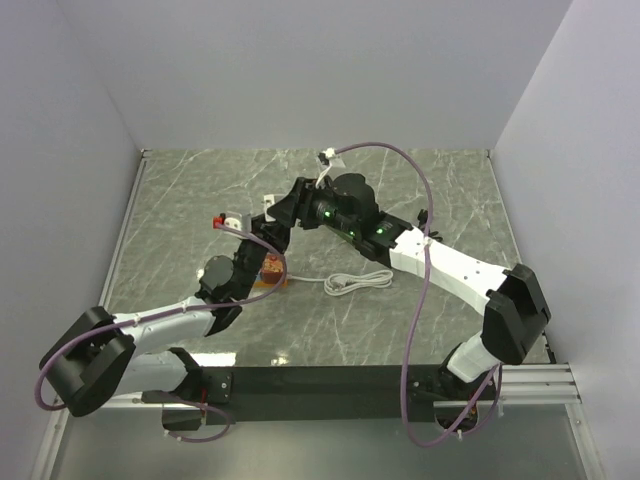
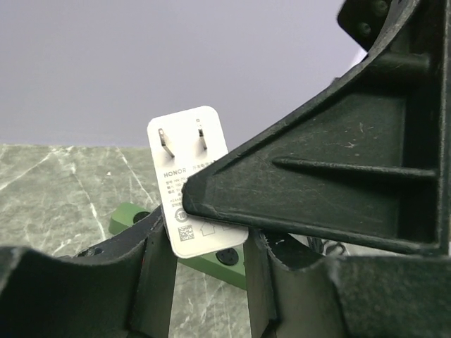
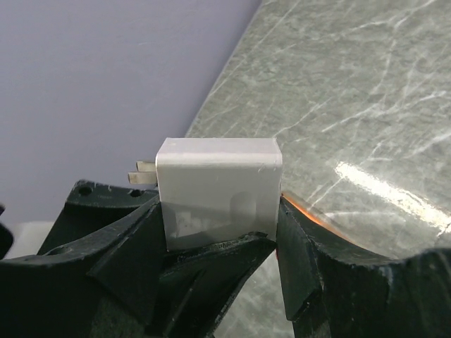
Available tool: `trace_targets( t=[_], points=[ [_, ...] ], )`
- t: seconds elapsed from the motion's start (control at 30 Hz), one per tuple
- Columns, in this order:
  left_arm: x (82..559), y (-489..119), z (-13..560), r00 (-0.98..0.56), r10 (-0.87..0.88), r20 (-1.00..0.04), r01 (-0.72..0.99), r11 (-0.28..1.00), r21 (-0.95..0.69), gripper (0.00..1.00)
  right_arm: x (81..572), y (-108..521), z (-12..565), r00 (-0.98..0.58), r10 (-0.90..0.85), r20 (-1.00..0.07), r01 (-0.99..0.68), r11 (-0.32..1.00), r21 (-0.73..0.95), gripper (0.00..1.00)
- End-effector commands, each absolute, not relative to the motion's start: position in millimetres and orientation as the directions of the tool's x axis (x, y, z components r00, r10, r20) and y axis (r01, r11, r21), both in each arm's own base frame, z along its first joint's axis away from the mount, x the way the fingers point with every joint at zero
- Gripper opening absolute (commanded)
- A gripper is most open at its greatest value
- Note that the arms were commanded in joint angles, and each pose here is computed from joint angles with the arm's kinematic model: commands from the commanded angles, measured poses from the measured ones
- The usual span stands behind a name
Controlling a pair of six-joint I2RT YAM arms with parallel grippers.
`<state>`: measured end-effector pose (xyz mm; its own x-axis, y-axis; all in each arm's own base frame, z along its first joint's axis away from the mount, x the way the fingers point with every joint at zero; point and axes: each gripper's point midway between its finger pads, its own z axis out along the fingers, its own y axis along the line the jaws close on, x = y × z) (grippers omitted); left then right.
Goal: Insert the plug
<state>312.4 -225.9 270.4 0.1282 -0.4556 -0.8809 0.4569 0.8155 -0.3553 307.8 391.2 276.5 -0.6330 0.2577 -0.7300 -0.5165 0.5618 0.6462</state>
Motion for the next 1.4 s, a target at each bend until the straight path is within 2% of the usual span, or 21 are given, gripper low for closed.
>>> trace_targets(
  t=[0.0,0.07,0.1,0.17,0.2,0.5,0.63,0.83,0.93,1.17,1.37],
  points=[
    [278.7,-235.6,337.9,0.185,-0.602,-0.776,0.659,0.662,-0.356,0.01,278.3,394.4,271.1,-0.607,0.139,-0.783,-0.653,0.474,0.590,0.55],
    [273.8,-237.4,336.7,0.159,-0.607,-0.779,0.685,0.635,-0.356,0.01,277.0,390.6,277.7,-0.575,0.140,-0.806,-0.689,0.448,0.569,0.63],
    [273.0,-235.4,337.8,0.156,-0.607,-0.780,0.688,0.633,-0.355,0.01,276.0,387.7,283.5,-0.558,0.147,-0.817,-0.701,0.442,0.559,0.75],
    [270.7,-236.2,337.7,0.141,-0.607,-0.782,0.703,0.618,-0.352,0.01,276.5,382.0,289.1,-0.529,0.155,-0.834,-0.718,0.442,0.538,0.88],
    [270.7,-234.2,339.3,0.145,-0.607,-0.781,0.703,0.619,-0.350,0.01,277.0,380.3,291.0,-0.522,0.159,-0.838,-0.721,0.442,0.533,0.90],
    [275.8,-231.1,332.9,0.104,-0.611,-0.785,0.717,0.593,-0.366,0.01,268.3,367.7,303.1,-0.489,0.197,-0.850,-0.771,0.358,0.527,0.94],
    [279.0,-229.8,326.5,0.068,-0.610,-0.789,0.729,0.570,-0.378,0.01,276.6,335.3,321.2,-0.428,0.273,-0.861,-0.793,0.344,0.503,0.95],
    [279.8,-231.1,325.4,0.044,-0.607,-0.794,0.754,0.541,-0.372,0.01,256.9,304.5,335.5,-0.346,0.318,-0.883,-0.870,0.244,0.429,0.96],
    [262.9,-241.1,330.2,0.028,-0.599,-0.800,0.825,0.466,-0.320,0.01,243.4,302.3,338.9,-0.260,0.315,-0.913,-0.923,0.195,0.330,0.96],
    [214.4,-260.0,339.9,-0.071,-0.621,-0.781,0.946,0.207,-0.250,0.01,227.2,309.4,334.9,-0.232,0.299,-0.926,-0.961,0.078,0.266,0.93],
    [193.0,-261.5,349.0,-0.089,-0.646,-0.758,0.976,0.096,-0.196,0.01,225.0,317.0,331.0,-0.258,0.300,-0.919,-0.963,0.000,0.270,0.82]
  ],
)
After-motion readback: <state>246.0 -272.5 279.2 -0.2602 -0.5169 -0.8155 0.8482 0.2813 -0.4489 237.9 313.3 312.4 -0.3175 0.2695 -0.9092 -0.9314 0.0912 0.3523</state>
